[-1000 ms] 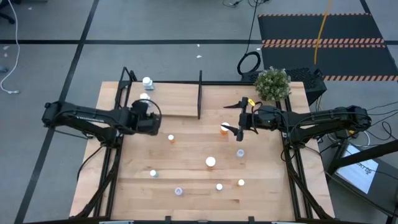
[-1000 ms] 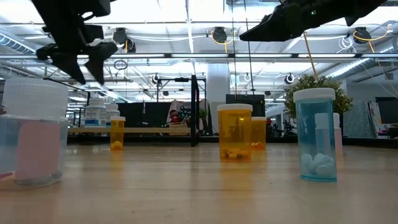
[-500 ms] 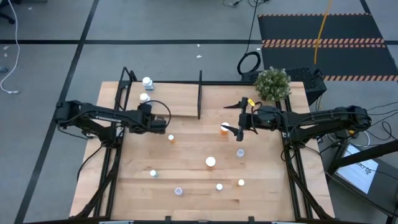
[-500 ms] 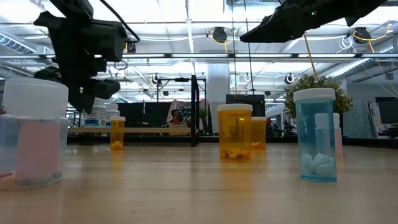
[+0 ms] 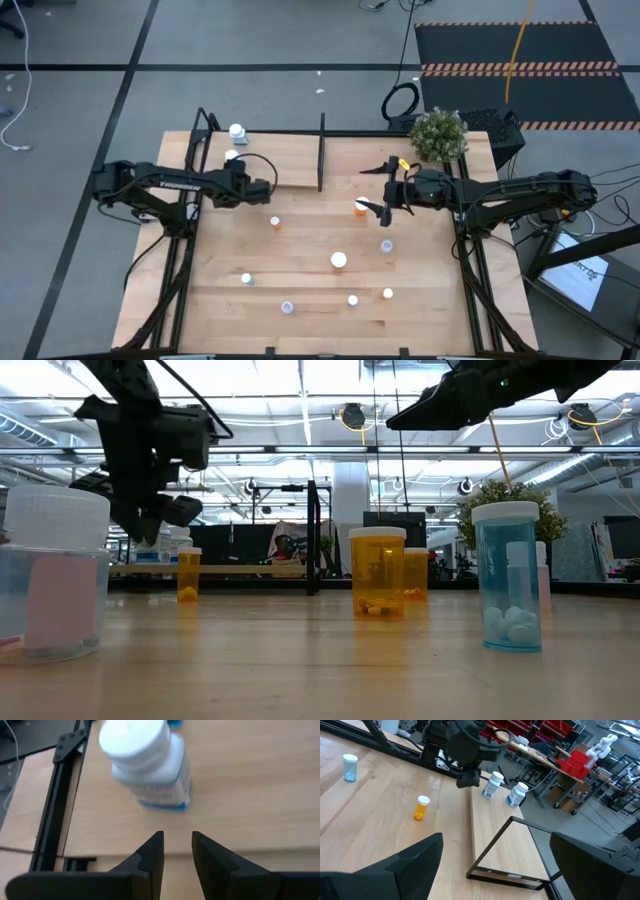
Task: Pick and place medicine bottles onto shelf by color
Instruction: Put the white pill bottle aligned with the other white pill bottle on the shelf
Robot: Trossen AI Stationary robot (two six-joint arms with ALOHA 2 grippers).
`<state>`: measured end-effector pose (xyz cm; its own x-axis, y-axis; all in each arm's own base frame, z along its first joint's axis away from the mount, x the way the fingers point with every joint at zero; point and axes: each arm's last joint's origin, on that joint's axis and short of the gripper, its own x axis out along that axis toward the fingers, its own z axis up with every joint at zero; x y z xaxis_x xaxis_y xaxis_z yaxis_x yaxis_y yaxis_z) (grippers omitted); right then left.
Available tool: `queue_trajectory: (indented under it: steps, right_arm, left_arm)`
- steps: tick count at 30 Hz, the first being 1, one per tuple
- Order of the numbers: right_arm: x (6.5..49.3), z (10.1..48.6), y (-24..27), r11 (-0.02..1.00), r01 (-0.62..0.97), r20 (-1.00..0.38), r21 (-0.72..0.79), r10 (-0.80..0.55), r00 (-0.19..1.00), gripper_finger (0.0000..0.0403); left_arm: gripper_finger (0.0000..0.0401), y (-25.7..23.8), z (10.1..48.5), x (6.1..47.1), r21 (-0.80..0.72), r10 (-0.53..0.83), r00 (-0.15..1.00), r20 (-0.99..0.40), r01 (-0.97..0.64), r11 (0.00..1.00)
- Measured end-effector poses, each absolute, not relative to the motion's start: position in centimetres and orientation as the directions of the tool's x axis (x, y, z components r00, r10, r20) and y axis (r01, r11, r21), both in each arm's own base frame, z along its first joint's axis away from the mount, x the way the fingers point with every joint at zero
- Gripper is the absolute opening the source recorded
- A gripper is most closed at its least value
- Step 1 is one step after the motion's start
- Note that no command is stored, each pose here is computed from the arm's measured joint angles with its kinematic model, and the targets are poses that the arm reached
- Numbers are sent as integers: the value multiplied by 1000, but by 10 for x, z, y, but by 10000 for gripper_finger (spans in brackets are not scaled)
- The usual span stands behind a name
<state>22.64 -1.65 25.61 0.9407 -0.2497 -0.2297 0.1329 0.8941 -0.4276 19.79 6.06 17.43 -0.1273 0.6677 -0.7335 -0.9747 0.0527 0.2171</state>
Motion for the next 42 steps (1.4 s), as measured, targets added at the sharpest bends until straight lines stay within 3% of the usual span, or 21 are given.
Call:
queue_trajectory:
  steps: [26,42]
  right_arm:
    - [226,256,-17,891,132,-230,-435,-251,940,364]
    - [226,256,-17,889,130,-231,-440,-252,940,364]
  left_arm:
    - [102,82,175,197,225,703,-158,-694,-974,3]
    - [102,89,176,202,203,711,-117,-694,-978,38]
